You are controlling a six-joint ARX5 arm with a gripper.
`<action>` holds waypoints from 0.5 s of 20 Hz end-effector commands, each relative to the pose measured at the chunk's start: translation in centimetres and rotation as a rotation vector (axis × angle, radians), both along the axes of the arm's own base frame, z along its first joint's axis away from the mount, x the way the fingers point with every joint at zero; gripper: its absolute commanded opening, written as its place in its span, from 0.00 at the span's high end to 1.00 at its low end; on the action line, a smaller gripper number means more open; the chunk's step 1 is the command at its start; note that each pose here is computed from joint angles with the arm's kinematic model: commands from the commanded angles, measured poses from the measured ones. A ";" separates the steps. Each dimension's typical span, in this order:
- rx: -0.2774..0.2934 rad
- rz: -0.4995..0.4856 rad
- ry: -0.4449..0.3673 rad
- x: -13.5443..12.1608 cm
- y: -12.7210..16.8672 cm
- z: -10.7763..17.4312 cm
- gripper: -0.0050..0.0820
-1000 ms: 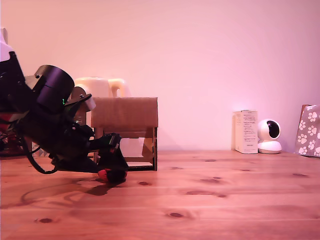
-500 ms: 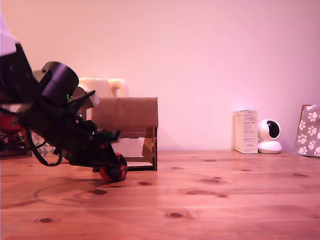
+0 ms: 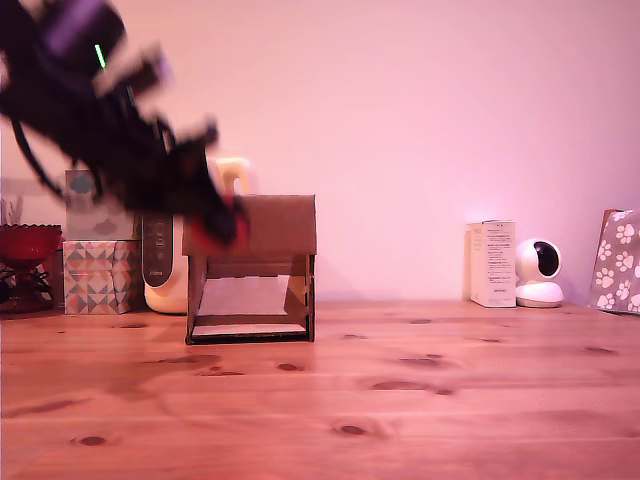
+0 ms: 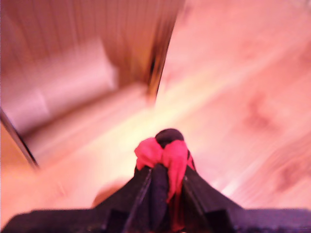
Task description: Drop the footbag into the cardboard dice tower
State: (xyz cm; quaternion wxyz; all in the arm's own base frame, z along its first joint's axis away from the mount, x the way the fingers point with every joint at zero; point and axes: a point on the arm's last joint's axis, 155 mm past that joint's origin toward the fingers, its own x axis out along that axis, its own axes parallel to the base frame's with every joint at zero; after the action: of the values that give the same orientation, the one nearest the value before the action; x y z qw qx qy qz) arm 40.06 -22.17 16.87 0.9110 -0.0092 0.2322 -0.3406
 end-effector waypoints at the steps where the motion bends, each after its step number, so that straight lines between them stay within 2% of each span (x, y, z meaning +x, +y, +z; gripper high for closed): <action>1: -0.019 -0.007 -0.057 -0.2 -0.1 1.9 0.84; 4: -0.067 -0.003 -0.187 0.4 -0.2 6.2 0.84; 10: -0.076 0.038 -0.306 3.6 -0.5 10.9 0.84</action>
State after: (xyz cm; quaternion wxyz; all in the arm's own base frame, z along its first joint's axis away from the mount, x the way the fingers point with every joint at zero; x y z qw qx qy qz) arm 42.96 -22.47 28.09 0.9404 -0.0034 0.0799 -0.3307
